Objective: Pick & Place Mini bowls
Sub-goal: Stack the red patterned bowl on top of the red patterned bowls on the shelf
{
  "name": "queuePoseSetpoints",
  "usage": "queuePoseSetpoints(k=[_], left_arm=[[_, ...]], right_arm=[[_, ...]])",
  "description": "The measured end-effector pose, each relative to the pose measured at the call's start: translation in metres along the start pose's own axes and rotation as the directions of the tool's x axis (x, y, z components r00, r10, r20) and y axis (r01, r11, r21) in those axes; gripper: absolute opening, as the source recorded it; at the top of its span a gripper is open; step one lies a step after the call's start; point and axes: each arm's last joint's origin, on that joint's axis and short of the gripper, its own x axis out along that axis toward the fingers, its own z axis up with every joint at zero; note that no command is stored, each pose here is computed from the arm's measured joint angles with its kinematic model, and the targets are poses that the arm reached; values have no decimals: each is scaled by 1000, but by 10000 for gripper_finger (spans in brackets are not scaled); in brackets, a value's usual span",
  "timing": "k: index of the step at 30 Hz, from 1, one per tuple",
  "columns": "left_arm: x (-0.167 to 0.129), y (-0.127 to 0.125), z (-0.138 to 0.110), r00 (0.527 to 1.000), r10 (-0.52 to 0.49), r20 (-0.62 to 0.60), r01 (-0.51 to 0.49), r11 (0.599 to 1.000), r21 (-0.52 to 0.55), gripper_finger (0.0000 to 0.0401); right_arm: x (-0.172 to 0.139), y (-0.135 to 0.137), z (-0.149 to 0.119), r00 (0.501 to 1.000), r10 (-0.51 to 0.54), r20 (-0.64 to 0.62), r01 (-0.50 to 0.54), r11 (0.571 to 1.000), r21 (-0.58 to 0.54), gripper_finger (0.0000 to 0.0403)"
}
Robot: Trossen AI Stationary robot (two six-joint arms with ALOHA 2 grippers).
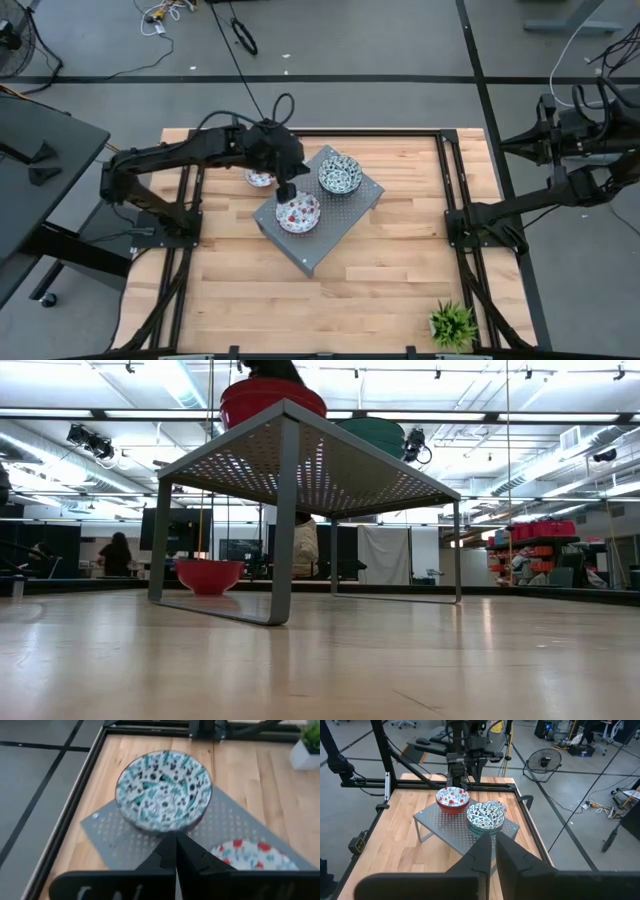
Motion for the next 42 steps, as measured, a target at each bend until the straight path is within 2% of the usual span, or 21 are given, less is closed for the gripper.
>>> queuePoseSetpoints(k=[11, 15, 20, 27, 34, 42], left_arm=[[-58, 3, -13, 999, 45, -13, -45, 998, 42, 18], [-70, 3, -18, 999, 45, -24, -44, 998, 49, 27], [-82, 4, -29, 994, 44, -100, -34, 995, 92, 37], [-84, 9, -47, 958, 70, -279, -32, 990, 137, 70], [-70, 14, -69, 903, 75, -422, -21, 991, 131, 110], [-54, 25, -94, 862, 82, -500, 19, 981, 195, 151]], right_arm=[[0, 0, 0, 1000, 0, 0, 0, 1000, 0, 27], [0, 0, 0, 1000, 0, 0, 0, 1000, 0, 27], [0, 0, 0, 1000, 0, 0, 0, 1000, 0, 27], [0, 0, 0, 1000, 0, 0, 0, 1000, 0, 27], [0, 0, 0, 1000, 0, 0, 0, 1000, 0, 27], [0, 0, 0, 1000, 0, 0, 0, 1000, 0, 27]])
